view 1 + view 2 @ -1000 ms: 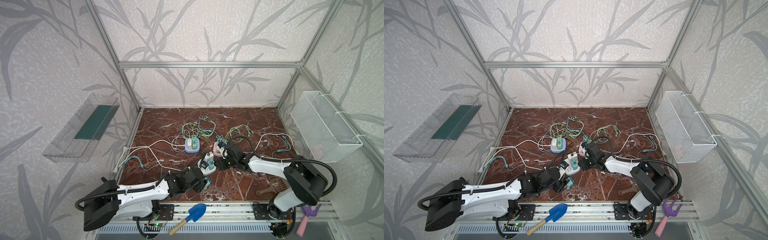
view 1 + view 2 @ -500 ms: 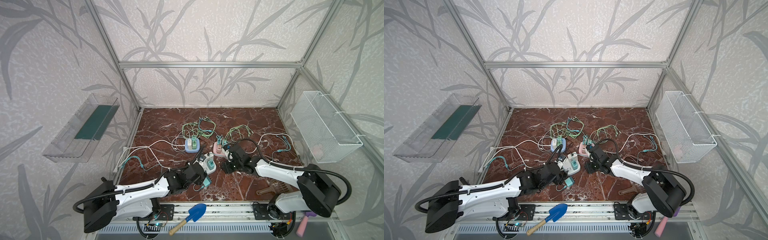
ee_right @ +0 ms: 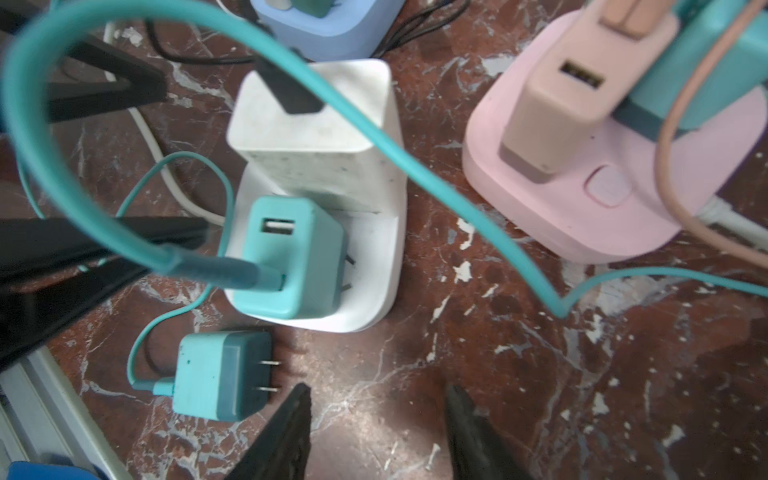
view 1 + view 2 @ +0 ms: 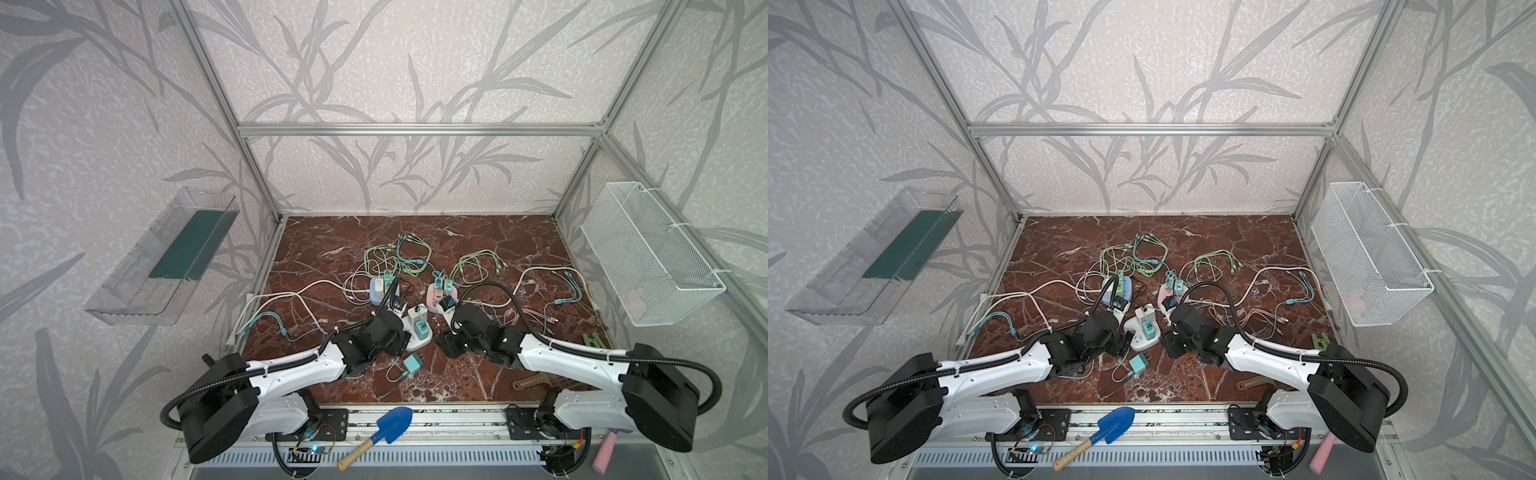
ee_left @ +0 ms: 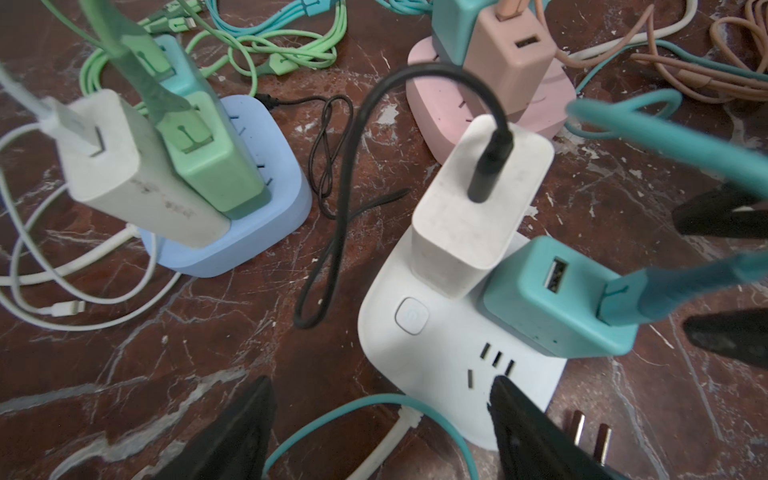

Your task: Pull the plug off the socket

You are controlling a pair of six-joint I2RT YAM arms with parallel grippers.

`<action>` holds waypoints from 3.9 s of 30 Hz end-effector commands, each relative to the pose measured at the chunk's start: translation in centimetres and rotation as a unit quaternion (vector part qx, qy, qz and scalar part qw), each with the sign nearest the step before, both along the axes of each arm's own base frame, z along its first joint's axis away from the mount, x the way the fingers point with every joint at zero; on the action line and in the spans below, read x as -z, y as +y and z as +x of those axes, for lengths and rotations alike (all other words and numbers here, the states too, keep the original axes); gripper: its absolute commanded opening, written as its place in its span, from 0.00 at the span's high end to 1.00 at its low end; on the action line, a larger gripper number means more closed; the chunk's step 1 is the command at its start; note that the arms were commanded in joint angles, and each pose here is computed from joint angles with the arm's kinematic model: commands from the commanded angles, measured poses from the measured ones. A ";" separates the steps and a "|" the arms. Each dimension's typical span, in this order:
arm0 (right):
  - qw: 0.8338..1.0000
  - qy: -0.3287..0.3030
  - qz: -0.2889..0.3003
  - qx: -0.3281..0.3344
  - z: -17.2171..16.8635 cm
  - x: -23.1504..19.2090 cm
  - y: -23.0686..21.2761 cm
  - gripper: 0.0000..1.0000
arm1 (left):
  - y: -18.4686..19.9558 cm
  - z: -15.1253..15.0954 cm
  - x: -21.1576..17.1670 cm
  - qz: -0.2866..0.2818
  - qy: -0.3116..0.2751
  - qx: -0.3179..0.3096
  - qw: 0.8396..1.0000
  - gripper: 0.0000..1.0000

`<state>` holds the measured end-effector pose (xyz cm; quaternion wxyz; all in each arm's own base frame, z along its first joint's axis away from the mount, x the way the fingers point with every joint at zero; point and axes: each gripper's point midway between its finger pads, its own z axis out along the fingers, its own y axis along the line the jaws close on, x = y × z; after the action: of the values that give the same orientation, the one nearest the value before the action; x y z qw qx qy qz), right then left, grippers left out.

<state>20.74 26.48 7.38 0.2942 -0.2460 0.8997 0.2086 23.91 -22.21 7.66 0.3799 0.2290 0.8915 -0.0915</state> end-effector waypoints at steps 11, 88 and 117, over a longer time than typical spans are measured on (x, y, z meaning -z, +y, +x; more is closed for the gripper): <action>0.997 -0.039 0.017 0.062 1.4 -0.4 2.5 0.44 | -0.5 1.2 0.0 -0.022 0.012 -0.023 0.999 0.19; 0.996 -0.063 0.003 0.060 3.2 -3.8 5.1 0.88 | 1.5 -0.6 7.2 0.053 0.114 -0.034 0.991 0.37; 0.984 0.128 0.098 0.076 -2.9 2.2 -0.9 0.81 | -0.3 1.1 -0.5 -0.070 -0.014 -0.007 0.997 0.31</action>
<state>17.70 25.00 4.35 0.2137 -0.1370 0.9283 0.2716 24.69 -22.78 7.21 0.3871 0.2027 0.8875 -0.1466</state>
